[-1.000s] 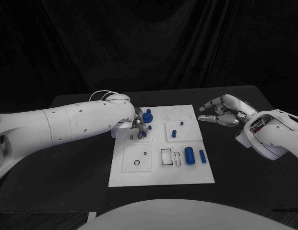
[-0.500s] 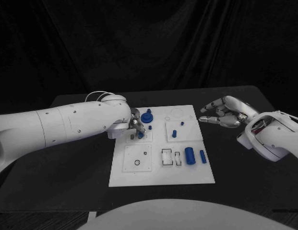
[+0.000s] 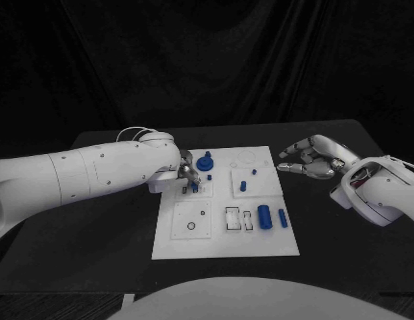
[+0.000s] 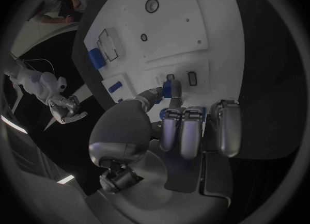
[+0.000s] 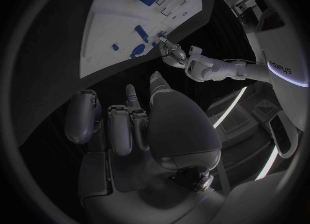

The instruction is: Assemble the parts on the task board

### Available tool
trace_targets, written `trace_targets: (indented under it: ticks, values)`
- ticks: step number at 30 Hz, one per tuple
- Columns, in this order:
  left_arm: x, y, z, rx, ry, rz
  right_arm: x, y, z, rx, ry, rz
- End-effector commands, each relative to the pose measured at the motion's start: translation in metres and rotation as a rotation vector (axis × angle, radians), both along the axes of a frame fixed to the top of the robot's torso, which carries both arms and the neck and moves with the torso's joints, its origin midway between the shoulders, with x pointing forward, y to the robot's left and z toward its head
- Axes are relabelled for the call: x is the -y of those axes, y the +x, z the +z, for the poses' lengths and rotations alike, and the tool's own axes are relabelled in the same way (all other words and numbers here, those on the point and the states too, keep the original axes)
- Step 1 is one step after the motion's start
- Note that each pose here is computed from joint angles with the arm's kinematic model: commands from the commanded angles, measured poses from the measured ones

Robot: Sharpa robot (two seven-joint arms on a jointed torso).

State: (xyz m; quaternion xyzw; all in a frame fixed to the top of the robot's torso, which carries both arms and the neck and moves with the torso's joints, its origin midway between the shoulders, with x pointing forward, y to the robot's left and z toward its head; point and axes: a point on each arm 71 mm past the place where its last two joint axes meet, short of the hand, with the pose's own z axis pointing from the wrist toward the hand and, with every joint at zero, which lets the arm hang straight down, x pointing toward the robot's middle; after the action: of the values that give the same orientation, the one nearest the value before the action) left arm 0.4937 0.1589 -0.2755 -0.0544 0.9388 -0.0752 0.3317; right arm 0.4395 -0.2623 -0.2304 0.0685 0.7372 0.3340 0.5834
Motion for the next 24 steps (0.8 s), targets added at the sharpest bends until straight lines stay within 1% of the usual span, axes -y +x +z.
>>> trace_targets:
  ticks: [1,11,24]
  values:
    - [-0.0004,-0.0006,-0.0012,0.012,-0.001,0.021,0.0002,-0.0007,-0.0019,-0.011,-0.008,0.003]
    - [-0.0039,-0.0039,-0.0062,0.004,0.009,0.038,0.0005,-0.0011,-0.0024,-0.018,-0.010,0.002]
    - [-0.0040,-0.0067,-0.0076,0.002,0.005,0.039,-0.0008,-0.0004,-0.0033,-0.026,-0.014,0.003]
